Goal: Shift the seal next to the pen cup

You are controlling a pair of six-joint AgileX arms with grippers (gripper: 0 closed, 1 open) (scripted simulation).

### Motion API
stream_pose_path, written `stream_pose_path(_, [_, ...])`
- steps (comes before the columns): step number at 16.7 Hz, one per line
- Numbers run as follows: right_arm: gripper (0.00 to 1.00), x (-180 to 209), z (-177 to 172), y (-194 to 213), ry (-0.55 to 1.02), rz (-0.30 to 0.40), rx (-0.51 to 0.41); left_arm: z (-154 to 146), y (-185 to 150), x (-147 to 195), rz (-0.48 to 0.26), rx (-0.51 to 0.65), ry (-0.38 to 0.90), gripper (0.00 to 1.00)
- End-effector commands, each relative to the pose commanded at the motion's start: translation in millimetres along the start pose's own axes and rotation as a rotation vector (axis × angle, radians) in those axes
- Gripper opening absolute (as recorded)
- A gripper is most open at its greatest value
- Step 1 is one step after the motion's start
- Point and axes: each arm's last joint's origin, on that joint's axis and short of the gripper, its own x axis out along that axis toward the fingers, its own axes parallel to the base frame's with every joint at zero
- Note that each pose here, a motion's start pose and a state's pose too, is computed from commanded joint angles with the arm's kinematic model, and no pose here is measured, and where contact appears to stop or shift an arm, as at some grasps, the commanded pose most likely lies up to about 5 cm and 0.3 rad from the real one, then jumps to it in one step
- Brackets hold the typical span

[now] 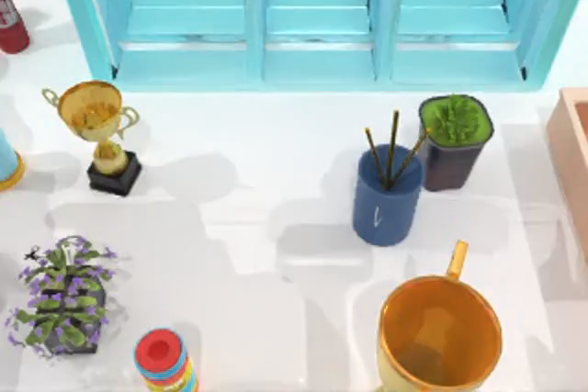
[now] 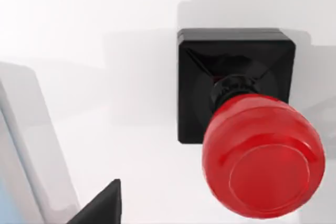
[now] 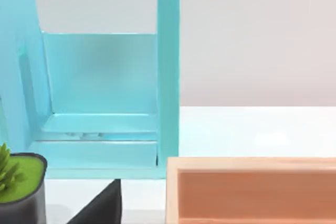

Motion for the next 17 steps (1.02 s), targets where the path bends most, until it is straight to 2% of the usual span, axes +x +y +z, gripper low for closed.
stream_pose_path(6, [1.00, 0, 0, 0, 0.000, 0.000, 0.000, -2, 0, 64, 0.002, 0.000, -0.007, 1.00])
stream_pose_path(11, [1.00, 0, 0, 0, 0.000, 0.000, 0.000, -2, 0, 68, 0.001, 0.000, -0.004, 1.00])
stream_pose_path(17, [1.00, 0, 0, 0, 0.000, 0.000, 0.000, -2, 0, 68, 0.001, 0.000, -0.004, 0.55])
